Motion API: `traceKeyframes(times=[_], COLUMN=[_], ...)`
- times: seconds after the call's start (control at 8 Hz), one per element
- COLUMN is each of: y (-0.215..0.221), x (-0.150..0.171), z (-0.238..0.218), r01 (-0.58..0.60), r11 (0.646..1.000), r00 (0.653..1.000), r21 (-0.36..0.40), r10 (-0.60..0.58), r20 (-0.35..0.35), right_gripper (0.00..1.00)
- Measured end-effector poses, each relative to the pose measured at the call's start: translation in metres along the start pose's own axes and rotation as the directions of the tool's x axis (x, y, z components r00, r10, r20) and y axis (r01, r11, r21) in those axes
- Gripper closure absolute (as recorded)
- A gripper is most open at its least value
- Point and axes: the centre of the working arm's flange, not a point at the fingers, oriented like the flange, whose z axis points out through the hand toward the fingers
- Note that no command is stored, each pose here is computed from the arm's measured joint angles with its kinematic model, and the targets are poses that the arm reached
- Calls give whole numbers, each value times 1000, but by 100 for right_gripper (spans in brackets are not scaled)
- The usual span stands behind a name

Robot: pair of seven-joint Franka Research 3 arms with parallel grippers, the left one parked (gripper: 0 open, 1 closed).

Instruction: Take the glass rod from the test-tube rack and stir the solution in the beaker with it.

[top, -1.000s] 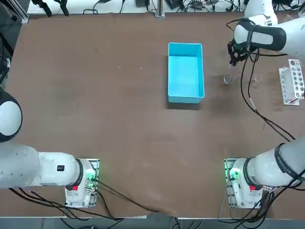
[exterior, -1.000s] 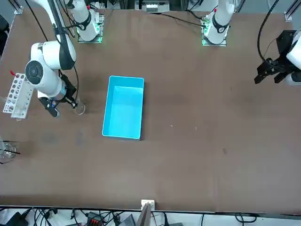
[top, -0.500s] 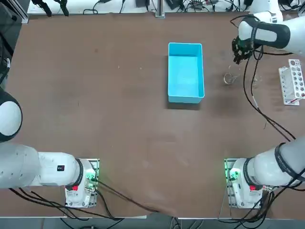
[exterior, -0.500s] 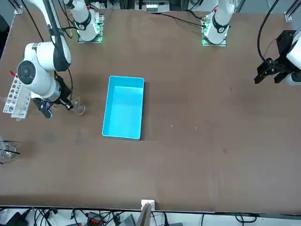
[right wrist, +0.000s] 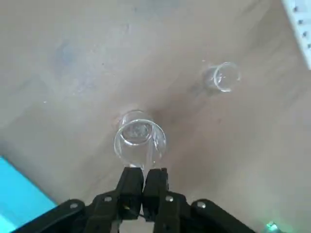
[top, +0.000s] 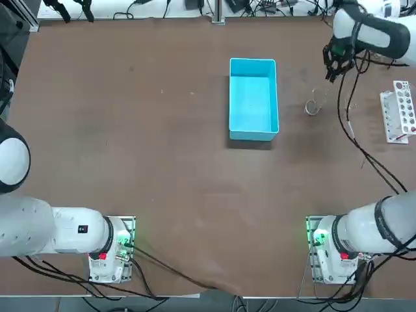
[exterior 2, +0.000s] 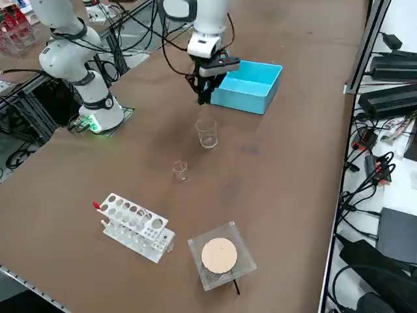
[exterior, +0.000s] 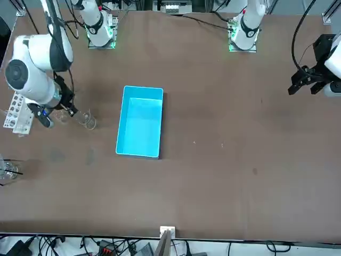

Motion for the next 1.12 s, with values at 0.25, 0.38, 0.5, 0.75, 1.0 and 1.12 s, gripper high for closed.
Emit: traceKeyframes(times=[0.25, 0.38, 0.5, 0.75, 1.0, 1.12], y=[14, 36, 70, 149, 229, 263], x=[9, 27, 53, 112, 167, 186], z=[-44, -56, -58, -40, -14, -12], r01=[51, 98, 143, 201, 270, 303], r11=[999, 995, 990, 979, 961, 951], r00=[999, 995, 989, 979, 963, 953], r21=[-7, -6, 4, 34, 59, 64], r10=[-51, -97, -143, -202, -271, -302], r20=[8, 18, 26, 22, -4, -16], right_gripper=[95, 95, 95, 95, 95, 95])
